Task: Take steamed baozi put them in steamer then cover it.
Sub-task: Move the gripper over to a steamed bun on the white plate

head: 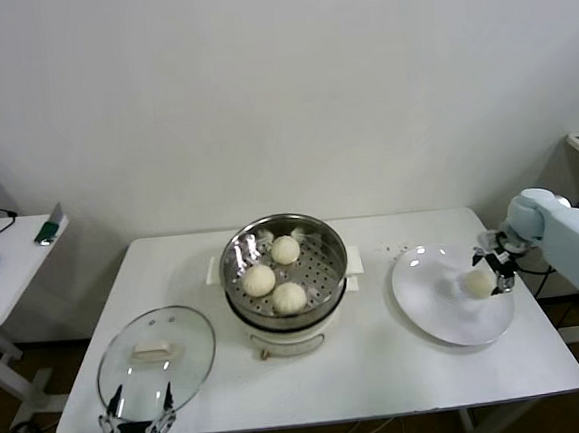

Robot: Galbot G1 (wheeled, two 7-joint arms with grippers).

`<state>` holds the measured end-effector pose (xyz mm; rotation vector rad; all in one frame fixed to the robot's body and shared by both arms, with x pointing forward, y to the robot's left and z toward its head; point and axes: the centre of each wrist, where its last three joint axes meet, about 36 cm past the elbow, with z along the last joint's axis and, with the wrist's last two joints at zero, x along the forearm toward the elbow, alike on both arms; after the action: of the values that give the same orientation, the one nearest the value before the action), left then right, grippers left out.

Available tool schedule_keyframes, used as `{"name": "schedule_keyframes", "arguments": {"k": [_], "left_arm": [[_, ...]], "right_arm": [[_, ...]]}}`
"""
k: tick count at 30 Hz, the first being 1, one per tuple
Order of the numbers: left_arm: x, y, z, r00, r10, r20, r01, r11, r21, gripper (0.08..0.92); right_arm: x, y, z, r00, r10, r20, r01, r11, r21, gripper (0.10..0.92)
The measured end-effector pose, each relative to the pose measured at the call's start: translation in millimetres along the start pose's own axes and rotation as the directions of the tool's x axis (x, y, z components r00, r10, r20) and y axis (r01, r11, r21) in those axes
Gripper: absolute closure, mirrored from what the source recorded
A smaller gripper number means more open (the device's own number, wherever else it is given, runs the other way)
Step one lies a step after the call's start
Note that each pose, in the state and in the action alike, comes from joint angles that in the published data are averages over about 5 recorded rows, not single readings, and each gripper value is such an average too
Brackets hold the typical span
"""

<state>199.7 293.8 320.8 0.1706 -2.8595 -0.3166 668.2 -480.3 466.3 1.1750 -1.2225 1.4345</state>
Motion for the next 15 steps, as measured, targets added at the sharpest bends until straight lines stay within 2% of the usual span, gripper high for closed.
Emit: {"name": "schedule_keyframes", "arguments": {"k": [10, 15], "left_arm": [[-1, 1, 4, 1.0000, -0.005, -0.007, 0.005, 1.000, -0.003, 0.177], [-3, 1, 3, 1.0000, -0.006, -0.004, 0.006, 1.000, -0.002, 0.177]], "right_arm": [[-16, -4, 0, 1.000, -0.016, -0.005, 0.016, 0.999, -0.028, 0.212], [-15, -7, 1, 1.000, -0.021, -0.008, 0.021, 0.999, -0.037, 0.314]]}}
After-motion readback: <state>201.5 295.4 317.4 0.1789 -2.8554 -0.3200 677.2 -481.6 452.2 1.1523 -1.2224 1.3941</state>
